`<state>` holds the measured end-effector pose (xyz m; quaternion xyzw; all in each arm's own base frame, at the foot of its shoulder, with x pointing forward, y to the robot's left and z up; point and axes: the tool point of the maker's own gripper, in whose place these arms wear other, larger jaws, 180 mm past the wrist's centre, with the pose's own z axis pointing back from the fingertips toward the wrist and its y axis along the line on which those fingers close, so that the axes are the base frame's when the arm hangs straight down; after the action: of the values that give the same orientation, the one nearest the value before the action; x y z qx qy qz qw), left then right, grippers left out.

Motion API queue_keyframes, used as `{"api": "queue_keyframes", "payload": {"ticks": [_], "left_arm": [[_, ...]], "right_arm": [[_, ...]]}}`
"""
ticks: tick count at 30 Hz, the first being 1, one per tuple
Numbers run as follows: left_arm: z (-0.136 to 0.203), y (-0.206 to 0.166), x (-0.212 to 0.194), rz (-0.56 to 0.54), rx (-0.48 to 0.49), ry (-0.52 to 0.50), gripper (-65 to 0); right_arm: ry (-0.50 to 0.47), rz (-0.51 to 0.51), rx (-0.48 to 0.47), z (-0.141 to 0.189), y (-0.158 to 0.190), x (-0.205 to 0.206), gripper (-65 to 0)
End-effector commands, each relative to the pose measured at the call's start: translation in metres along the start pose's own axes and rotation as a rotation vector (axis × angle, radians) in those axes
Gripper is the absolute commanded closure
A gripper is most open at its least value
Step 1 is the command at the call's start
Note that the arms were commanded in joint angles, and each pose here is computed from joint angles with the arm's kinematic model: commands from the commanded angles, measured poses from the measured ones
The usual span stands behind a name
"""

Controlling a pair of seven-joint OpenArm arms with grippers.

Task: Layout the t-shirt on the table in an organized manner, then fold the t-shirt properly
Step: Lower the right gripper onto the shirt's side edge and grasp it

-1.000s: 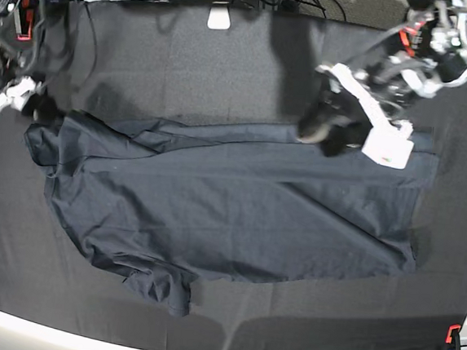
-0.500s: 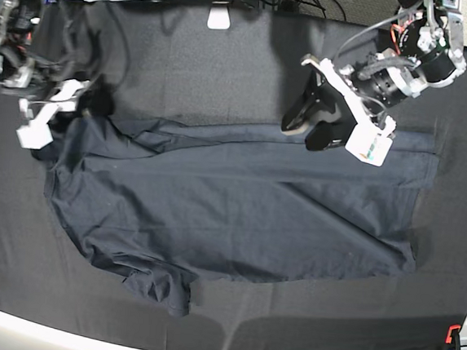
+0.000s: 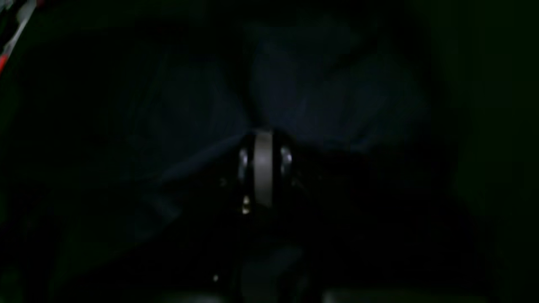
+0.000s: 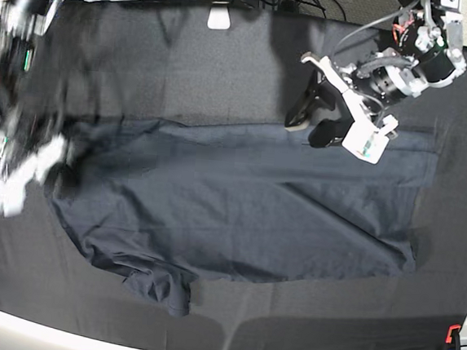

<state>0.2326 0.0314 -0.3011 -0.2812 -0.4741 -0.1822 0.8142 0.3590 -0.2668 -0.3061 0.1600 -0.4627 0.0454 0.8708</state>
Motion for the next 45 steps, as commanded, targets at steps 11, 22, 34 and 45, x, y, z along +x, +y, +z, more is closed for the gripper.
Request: {"api": "queue_keyframes", "payload": {"ticks": [11, 22, 34, 45], "left_arm": [[0.006, -0.008, 0.002, 0.02, -0.014, -0.034, -27.5], [0.006, -0.008, 0.001, 0.02, -0.014, -0.033, -27.5], [0.006, -0.008, 0.001, 0.02, -0.014, -0.029, -27.5], [0.006, -0.007, 0.001, 0.018, -0.013, -0.028, -27.5]], "right_arm": [[-0.129, -0.101, 0.033, -0.049, -0.018, 0.067, 0.0], [-0.118, -0.019, 0.025, -0.101, -0.002, 0.07, 0.0], [-0.166, -0.006, 0.025, -0.108, 0.007, 0.076, -29.9], [0.143, -0.043, -0.062, -0.08, -0.037, 0.019, -29.6]]}}
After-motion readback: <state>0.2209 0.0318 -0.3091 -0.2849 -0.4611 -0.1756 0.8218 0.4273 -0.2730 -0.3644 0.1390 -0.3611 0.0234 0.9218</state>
